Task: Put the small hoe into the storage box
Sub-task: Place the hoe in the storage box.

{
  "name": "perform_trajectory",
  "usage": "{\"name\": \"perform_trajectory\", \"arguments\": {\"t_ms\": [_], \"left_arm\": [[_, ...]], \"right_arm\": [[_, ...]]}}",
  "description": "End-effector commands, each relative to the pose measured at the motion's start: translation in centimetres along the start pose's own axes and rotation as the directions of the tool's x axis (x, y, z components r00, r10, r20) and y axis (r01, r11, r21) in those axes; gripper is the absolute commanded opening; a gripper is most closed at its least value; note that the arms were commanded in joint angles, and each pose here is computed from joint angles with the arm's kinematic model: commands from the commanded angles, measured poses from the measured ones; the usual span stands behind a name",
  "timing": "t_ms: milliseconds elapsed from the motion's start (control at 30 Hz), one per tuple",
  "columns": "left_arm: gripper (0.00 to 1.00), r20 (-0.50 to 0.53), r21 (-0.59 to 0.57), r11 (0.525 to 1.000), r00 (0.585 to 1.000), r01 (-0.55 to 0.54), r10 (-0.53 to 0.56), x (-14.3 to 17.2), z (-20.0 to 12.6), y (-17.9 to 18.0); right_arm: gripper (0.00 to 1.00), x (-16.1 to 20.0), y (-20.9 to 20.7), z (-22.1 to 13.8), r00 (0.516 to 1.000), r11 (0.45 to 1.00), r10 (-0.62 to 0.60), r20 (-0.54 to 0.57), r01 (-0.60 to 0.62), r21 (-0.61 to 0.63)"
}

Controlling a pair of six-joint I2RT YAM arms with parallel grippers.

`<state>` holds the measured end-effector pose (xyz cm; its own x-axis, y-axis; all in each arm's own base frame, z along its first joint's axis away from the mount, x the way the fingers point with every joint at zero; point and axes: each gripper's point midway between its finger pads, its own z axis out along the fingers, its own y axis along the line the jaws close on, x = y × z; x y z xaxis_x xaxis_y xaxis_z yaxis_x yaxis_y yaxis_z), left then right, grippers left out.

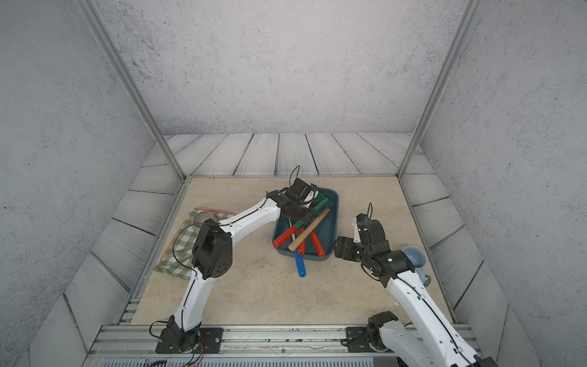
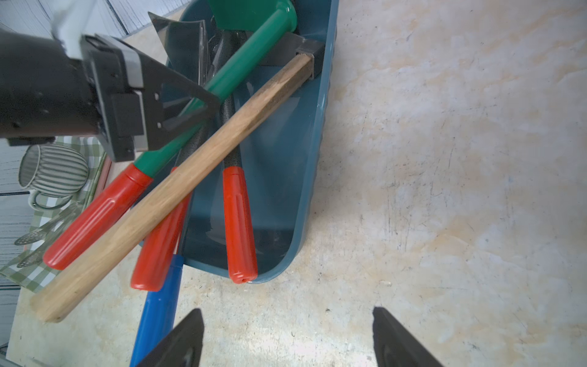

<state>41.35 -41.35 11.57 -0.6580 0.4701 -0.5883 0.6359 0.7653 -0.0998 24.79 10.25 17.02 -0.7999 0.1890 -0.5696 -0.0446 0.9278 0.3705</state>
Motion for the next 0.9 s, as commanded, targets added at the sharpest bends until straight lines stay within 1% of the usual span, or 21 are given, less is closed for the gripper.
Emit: {"name": "perform_trajectory", "arguments": {"t_ms": [0,233,367,500,633,867], "left_arm": [[0.0,0.093,0.009,0.999,0.995,-0.037,0.036,-2.1,-2.3,-0.2],[0.0,0.087,0.027,0.999,0.995,-0.045,0.043,-1.3,-1.8,-0.4],[0.0,0.085,0.052,0.998,0.995,-0.047,0.043,-0.7,-2.6,-0.9],[0.0,0.104,0.058,0.995,0.992,-0.081,0.075,-0.1,-3.5,-1.3],[0.0,0.093,0.036,0.995,0.992,-0.094,0.09,0.3,-3.7,-0.9],[0.0,0.08,0.032,0.997,0.995,-0.07,0.067,0.2,-2.4,-0.7]], "right_arm": [[0.84,0.6,-0.5,0.1,1.0,1.0,-0.005,-0.014,0.006,0.016],[0.83,0.6,-0.5,0.1,1.0,1.0,-0.004,-0.015,0.005,0.016],[0.84,0.6,-0.6,0.2,1.0,1.0,-0.004,-0.015,0.004,0.016],[0.84,0.6,-0.4,0.4,1.0,1.0,-0.004,-0.022,0.004,0.009],[0.84,0.6,-0.3,0.5,1.0,1.0,-0.003,-0.022,0.003,0.005],[0.84,0.6,-0.3,0.4,1.0,1.0,-0.002,-0.022,0.002,0.004]]}}
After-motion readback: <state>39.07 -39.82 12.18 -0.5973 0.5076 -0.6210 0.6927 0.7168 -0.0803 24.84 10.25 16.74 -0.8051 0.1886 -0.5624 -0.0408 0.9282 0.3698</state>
